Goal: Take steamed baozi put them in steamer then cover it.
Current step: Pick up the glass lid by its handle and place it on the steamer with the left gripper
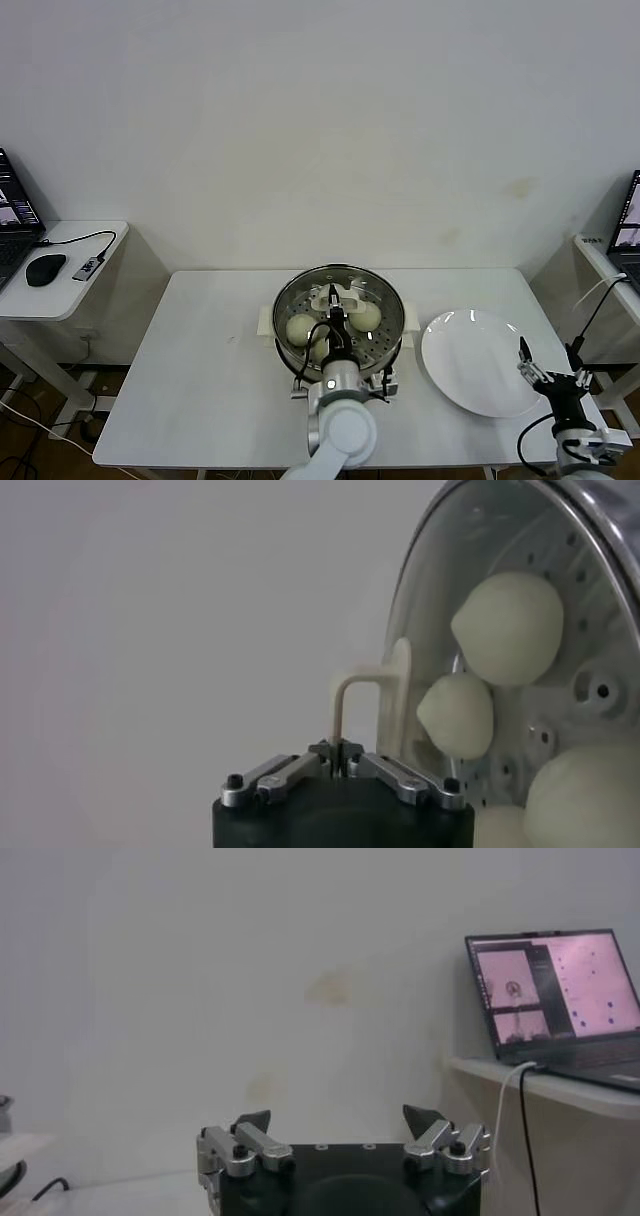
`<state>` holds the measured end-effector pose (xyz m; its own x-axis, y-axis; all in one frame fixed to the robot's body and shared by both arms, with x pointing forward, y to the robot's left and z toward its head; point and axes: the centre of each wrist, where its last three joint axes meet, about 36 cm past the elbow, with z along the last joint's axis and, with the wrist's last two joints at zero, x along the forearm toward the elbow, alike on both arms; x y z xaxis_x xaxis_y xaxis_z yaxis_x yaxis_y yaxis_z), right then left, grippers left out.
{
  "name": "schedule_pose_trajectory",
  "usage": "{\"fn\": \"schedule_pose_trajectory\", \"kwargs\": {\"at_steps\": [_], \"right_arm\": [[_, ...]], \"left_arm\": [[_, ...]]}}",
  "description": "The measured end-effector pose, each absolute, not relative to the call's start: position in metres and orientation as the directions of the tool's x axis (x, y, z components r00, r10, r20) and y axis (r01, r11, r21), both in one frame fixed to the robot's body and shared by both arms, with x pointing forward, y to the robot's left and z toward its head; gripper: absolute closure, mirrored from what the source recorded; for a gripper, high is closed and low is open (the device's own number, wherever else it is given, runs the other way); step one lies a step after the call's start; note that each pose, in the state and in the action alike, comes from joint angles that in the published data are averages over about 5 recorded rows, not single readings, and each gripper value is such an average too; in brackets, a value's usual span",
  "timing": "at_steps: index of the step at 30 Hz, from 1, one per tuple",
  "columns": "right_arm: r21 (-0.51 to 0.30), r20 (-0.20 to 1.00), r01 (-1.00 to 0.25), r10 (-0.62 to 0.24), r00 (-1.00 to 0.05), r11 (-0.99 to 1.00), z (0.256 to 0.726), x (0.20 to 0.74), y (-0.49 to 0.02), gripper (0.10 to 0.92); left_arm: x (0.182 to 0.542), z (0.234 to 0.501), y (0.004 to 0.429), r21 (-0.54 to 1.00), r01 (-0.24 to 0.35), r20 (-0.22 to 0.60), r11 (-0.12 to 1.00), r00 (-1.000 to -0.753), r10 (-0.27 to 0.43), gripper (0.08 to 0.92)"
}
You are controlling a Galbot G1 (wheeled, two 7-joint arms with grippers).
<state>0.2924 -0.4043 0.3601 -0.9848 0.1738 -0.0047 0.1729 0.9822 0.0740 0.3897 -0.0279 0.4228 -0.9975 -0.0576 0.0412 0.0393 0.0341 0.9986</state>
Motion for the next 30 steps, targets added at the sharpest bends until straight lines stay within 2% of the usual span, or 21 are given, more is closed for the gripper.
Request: {"fn": "schedule_pose_trajectory", "kwargs": {"at_steps": [5, 8, 27, 30], "right_arm": [[0.073, -0.007, 0.172, 0.173, -0.985, 0.982, 0.361, 0.292, -0.404, 0.200], [0.073, -0.006, 0.173, 0.174, -0.985, 0.982, 0.361, 0.292, -0.405, 0.200], [0.069, -0.001, 0.170, 0.171, -0.985, 0.983, 0.361, 0.291, -0.406, 0.200], [0.069, 0.007, 0.164, 0.164, -0.986, 0.984, 0.361, 0.291, -0.404, 0.200]], "left_arm": [[0.389, 0.421, -0.027, 0.999, 0.039, 0.041, 0.033, -0.997, -0.059, 0.865], [0.388, 0.421, -0.026, 0.998, 0.042, 0.044, 0.038, -0.997, -0.060, 0.817], [0.353, 0.436, -0.020, 0.996, 0.041, 0.043, 0.081, -0.999, -0.027, 0.268], [0.347, 0.441, -0.016, 0.995, 0.041, 0.044, 0.094, -0.999, -0.025, 0.203]]}}
